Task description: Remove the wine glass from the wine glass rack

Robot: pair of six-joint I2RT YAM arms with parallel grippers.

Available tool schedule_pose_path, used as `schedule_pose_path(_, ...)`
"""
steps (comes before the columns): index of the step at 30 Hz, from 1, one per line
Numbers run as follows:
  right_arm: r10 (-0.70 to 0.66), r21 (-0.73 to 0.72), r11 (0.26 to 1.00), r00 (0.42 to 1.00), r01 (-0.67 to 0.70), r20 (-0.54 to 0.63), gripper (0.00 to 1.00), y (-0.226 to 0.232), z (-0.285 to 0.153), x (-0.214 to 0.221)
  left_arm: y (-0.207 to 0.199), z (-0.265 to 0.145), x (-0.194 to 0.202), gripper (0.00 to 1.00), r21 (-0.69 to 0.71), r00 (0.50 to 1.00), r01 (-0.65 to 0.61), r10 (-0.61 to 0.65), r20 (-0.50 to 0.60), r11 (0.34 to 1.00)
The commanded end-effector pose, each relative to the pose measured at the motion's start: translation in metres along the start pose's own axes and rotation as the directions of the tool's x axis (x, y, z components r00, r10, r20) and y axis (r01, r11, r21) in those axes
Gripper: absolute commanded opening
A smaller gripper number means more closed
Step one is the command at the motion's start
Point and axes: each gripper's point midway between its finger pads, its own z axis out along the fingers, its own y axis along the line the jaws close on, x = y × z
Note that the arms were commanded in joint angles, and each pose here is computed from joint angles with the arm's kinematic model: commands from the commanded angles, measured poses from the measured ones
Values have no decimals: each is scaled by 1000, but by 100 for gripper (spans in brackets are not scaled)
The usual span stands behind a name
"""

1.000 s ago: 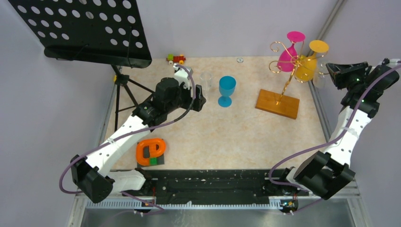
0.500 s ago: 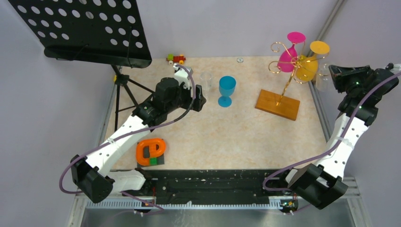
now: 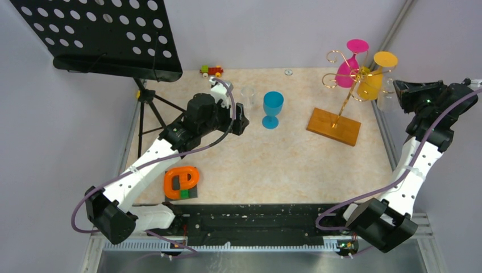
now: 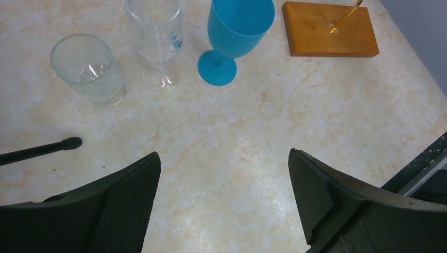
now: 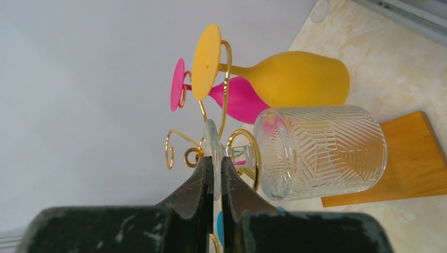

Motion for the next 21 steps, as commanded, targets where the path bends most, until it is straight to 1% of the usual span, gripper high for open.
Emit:
schedule_pose_path(1, -36, -158, 987, 999, 30, -37, 0, 48, -23, 13, -3, -7, -15, 94, 17, 998, -3, 1, 64, 1000)
schedule_pose_path(6, -30, -157, 987, 999, 25, -29, 0, 51, -31, 15, -4, -7, -16, 94, 20, 998, -3, 2, 65, 1000)
schedule_pose_path(12, -24, -173, 985, 999, 17, -40, 0, 52, -30, 17, -4, -6, -15, 94, 20, 998, -3, 2, 64, 1000)
schedule_pose_path(17, -67, -80, 994, 997, 69, 32, 0, 37, -31, 6, -3, -6, -15, 94, 18, 998, -3, 2, 64, 1000)
schedule_pose_path(21, -83, -10, 996, 992, 84, 90, 0, 27, -38, -1, -3, -6, -16, 94, 17, 998, -3, 2, 65, 1000)
